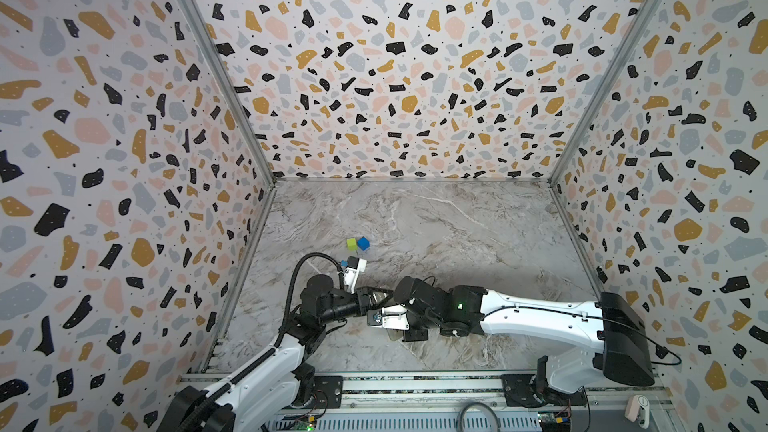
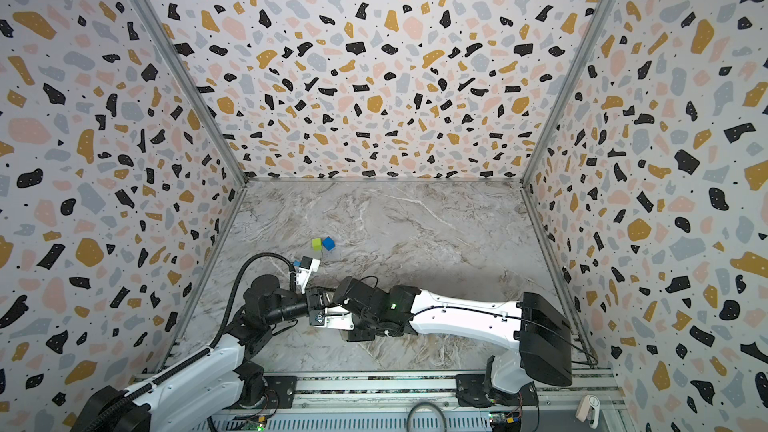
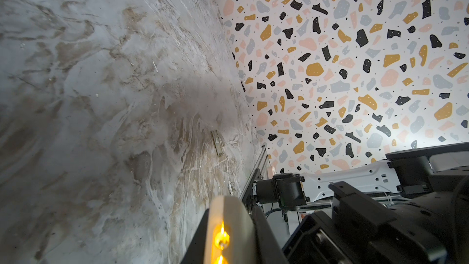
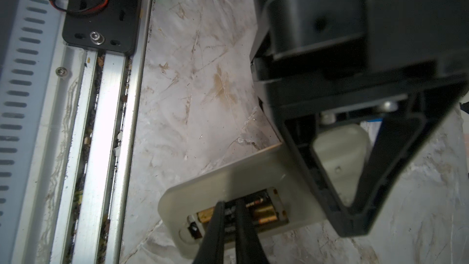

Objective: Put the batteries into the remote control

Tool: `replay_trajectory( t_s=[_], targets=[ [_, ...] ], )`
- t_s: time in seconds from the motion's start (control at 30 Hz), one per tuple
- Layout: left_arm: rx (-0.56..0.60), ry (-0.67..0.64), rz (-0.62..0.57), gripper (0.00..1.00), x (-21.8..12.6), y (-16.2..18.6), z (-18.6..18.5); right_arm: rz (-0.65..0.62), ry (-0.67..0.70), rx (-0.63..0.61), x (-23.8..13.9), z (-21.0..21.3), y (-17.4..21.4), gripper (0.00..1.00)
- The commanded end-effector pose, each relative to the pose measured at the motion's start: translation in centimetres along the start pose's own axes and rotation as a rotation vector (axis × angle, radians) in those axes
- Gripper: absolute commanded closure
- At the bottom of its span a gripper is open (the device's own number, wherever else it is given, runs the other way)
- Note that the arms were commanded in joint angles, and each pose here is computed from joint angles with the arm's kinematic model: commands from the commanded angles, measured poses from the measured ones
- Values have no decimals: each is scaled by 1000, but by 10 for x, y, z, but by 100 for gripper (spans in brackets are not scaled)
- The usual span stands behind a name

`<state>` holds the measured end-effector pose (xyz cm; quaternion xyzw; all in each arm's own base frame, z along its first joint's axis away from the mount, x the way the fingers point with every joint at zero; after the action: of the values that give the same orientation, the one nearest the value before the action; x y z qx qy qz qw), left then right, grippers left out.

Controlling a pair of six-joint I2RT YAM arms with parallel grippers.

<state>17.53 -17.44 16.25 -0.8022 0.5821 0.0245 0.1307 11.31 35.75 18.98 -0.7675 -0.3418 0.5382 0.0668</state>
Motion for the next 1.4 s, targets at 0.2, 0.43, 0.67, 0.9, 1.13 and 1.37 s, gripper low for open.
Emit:
replay_trajectory(
  t_s=[0.2,0.43,0.67,0.9,1.13,1.37],
  targets=[
    [75,136,74,100,0,7,-35,82,46,36,16,-8,21,92],
    [74,100,67,100,1,6,-29,67,53,47,10,-12,16,92],
    [72,54,61,100,3,5,-21,6,76,73,-19,-9,4,92],
    [72,47,59,100,3,5,-20,24,84,89,-25,-4,11,95],
    [72,47,59,100,3,4,-20,17,67,79,-20,-2,7,95],
    [71,48,61,100,3,4,-20,2,60,74,-13,-3,2,96]
  ],
)
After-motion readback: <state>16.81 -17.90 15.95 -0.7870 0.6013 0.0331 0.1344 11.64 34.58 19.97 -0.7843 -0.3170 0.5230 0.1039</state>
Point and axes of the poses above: each gripper's point midway between its finger pads, its own x axis out along the fingers, its own z axis along the line the jaws close on, y = z × x, the point moved 5 cm from there along -x, back along the fingers, and after that the axes turned 14 degrees about -x, right-handed, at the moved point
